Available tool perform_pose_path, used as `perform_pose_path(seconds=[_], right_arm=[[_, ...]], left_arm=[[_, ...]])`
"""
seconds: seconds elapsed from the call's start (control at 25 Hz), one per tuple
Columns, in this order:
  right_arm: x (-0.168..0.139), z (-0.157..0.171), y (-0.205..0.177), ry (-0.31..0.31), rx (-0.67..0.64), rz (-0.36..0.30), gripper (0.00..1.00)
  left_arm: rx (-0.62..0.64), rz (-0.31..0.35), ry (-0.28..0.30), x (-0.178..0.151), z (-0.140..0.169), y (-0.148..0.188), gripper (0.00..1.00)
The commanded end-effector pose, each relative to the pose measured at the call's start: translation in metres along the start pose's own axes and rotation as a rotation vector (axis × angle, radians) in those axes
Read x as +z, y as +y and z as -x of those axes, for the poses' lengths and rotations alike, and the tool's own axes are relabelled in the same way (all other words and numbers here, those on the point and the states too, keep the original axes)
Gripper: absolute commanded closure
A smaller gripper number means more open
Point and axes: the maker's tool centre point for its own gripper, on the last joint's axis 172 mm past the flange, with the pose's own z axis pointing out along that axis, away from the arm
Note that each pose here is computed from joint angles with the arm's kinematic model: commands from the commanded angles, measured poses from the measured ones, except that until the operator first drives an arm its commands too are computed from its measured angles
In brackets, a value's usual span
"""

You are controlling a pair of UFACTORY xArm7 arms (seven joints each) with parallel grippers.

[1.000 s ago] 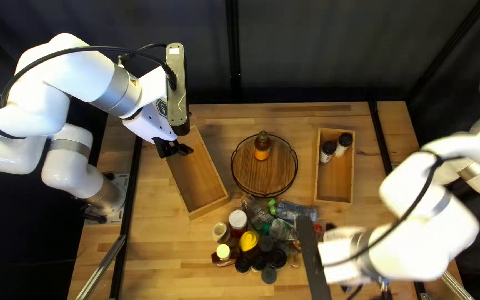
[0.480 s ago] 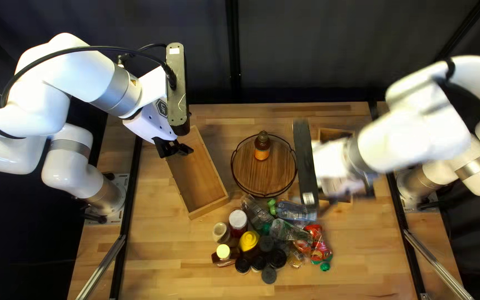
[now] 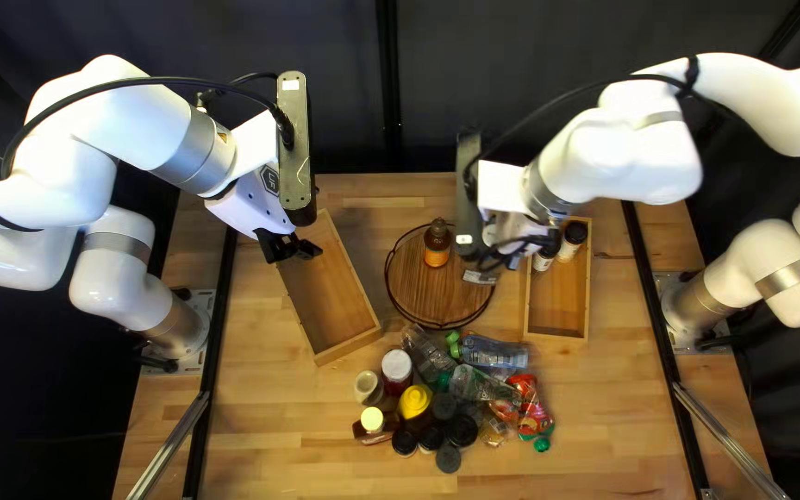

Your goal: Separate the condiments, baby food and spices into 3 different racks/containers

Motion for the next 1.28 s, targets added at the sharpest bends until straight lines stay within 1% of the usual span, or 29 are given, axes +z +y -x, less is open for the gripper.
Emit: perform_pose_path(seconds=[0.04,0.64,0.8,0.84,0.96,1.04,1.08,1.12,1.16,1.2,1.24,1.28], right_arm=[[0.013,-0.001,0.001,-0.007,0.033,-0.012,0.98],[0.049,-0.005,-0.014,-0.003,0.040,-0.044,0.98],[0.056,-0.007,-0.016,-0.008,0.040,-0.049,0.94],[0.057,-0.007,-0.016,-0.010,0.040,-0.049,0.91],[0.060,-0.007,-0.017,-0.017,0.041,-0.049,0.88],[0.062,-0.007,-0.017,-0.020,0.042,-0.052,0.84],[0.062,-0.007,-0.017,-0.021,0.042,-0.052,0.78],[0.062,-0.007,-0.018,-0.023,0.041,-0.054,0.70],[0.061,-0.007,-0.018,-0.024,0.041,-0.055,0.60],[0.062,-0.007,-0.018,-0.025,0.041,-0.055,0.45],[0.063,-0.007,-0.018,-0.027,0.041,-0.057,0.42],[0.063,-0.007,-0.018,-0.028,0.042,-0.058,0.33]], left_arm=[[0.000,0.000,0.000,0.000,0.000,0.000,0.00],[0.000,0.000,0.000,0.000,0.000,0.000,0.00],[0.000,0.000,0.000,0.000,0.000,0.000,0.00],[0.000,0.000,0.000,0.000,0.000,0.000,0.00],[0.000,0.000,0.000,0.000,0.000,0.000,0.00],[0.000,0.000,0.000,0.000,0.000,0.000,0.00],[0.000,0.000,0.000,0.000,0.000,0.000,0.00],[0.000,0.000,0.000,0.000,0.000,0.000,0.00],[0.000,0.000,0.000,0.000,0.000,0.000,0.00],[0.000,0.000,0.000,0.000,0.000,0.000,0.00],[0.000,0.000,0.000,0.000,0.000,0.000,0.00],[0.000,0.000,0.000,0.000,0.000,0.000,0.00]])
